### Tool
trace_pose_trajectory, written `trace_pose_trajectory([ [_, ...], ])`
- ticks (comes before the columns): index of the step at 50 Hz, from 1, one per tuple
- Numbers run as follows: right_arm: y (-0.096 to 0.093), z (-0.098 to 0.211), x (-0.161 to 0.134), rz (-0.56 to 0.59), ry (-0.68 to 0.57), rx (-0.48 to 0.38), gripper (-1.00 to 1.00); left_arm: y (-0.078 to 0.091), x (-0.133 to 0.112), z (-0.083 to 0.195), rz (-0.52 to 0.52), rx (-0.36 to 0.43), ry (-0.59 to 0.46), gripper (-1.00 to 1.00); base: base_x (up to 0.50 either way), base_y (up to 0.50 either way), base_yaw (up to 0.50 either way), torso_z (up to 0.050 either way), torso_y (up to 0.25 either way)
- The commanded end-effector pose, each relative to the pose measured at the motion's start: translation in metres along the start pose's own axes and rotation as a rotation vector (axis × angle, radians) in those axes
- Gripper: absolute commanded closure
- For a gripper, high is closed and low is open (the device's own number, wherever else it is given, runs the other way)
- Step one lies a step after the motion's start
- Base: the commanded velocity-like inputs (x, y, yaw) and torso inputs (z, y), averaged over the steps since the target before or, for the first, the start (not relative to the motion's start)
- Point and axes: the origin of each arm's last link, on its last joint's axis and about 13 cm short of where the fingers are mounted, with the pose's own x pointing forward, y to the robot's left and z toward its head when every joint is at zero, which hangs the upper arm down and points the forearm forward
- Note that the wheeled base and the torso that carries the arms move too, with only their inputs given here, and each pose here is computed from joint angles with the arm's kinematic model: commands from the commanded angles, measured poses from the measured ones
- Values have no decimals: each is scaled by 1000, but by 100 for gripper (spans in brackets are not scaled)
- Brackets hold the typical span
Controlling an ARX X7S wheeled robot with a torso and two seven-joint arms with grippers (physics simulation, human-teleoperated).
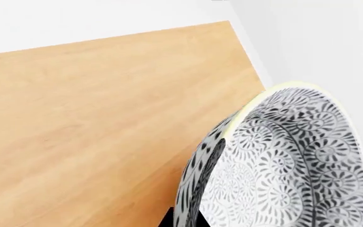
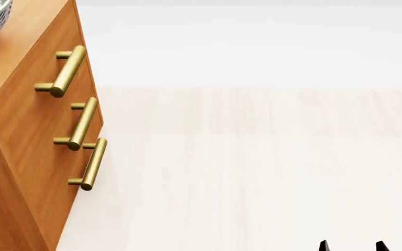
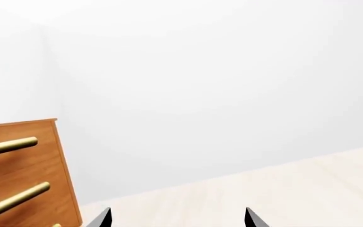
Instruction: Put the bowl on top of the cabinet.
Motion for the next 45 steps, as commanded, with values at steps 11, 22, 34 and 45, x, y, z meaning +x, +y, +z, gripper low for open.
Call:
trace_pose_trajectory([
  [11,0,-1,0,-4,3,-3,-100,4,6,0,9,-16,-8,-100,0,0,0,0,0],
  [22,0,0,0,-3,3,-1,-100,4,3,3,12,-11,-17,-100,0,0,0,0,0],
  [34,0,3,-3,7,-9,6,-100,-2,-9,9,8,-3,-34,-100,0,0,0,0,0],
  [45,5,11,-11,31,-46,9,-100,-6,-22,18,-3,3,-53,-100,0,0,0,0,0],
])
